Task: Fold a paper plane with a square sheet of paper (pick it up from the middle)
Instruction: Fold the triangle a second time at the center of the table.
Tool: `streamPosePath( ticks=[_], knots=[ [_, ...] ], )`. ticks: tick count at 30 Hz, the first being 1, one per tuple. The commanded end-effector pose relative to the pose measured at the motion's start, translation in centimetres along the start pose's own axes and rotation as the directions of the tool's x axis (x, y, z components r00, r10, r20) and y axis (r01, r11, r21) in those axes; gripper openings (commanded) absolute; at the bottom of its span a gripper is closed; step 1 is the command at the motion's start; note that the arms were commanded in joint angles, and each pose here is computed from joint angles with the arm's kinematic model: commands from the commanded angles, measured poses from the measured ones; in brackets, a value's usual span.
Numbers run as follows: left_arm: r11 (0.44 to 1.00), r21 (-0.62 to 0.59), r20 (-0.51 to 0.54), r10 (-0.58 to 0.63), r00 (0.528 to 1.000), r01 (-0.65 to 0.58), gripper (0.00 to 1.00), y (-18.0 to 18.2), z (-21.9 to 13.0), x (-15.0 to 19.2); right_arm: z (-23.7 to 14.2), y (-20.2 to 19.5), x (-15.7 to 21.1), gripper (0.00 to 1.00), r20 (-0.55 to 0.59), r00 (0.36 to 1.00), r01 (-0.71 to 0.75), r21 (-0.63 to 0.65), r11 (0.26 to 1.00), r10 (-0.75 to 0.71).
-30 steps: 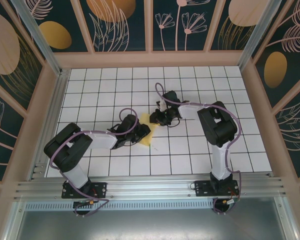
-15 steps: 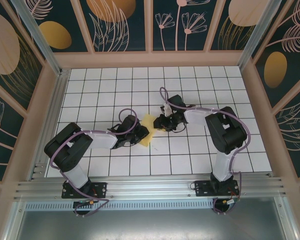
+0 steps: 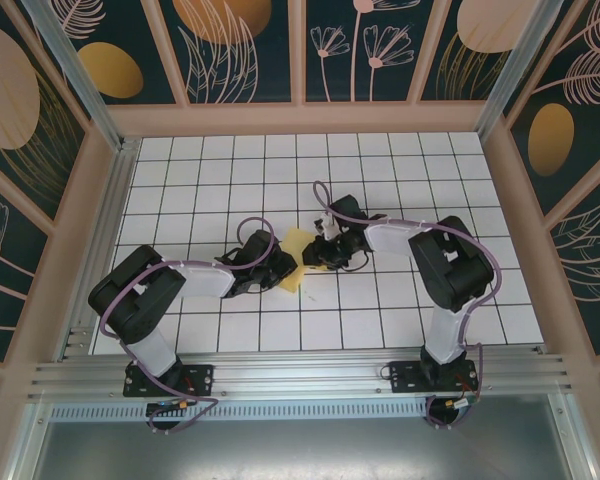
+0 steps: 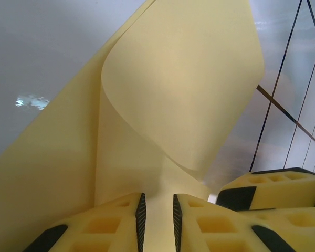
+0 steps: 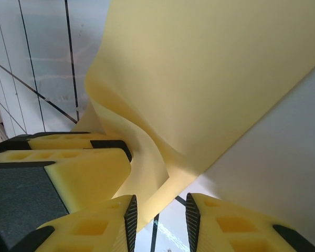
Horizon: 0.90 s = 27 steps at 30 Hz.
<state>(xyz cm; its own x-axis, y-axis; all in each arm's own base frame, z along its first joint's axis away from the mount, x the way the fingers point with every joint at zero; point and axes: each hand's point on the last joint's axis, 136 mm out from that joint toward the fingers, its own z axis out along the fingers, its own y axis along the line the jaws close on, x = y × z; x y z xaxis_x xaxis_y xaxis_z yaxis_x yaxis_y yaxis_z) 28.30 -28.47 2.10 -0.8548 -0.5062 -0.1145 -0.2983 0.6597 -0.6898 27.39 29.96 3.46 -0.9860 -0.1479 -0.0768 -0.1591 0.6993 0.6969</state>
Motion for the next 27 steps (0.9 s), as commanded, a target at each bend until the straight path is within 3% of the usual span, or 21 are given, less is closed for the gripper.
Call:
streamPosePath(
  ticks=[1, 27],
  knots=[
    [1.0, -0.013, 0.007, -0.011, 1.0, 0.011, 0.22, -0.1, -0.1, -0.1, 0.5, 0.5, 0.1, 0.33, -0.029, 1.0, 0.008, -0.016, 1.0, -0.009],
    [1.0, -0.006, -0.001, -0.01, 1.0, 0.01, 0.17, -0.2, -0.1, 0.1, 1.4, 1.1, -1.0, 0.25, -0.019, 1.0, -0.004, -0.048, 0.999, 0.004]
  ],
)
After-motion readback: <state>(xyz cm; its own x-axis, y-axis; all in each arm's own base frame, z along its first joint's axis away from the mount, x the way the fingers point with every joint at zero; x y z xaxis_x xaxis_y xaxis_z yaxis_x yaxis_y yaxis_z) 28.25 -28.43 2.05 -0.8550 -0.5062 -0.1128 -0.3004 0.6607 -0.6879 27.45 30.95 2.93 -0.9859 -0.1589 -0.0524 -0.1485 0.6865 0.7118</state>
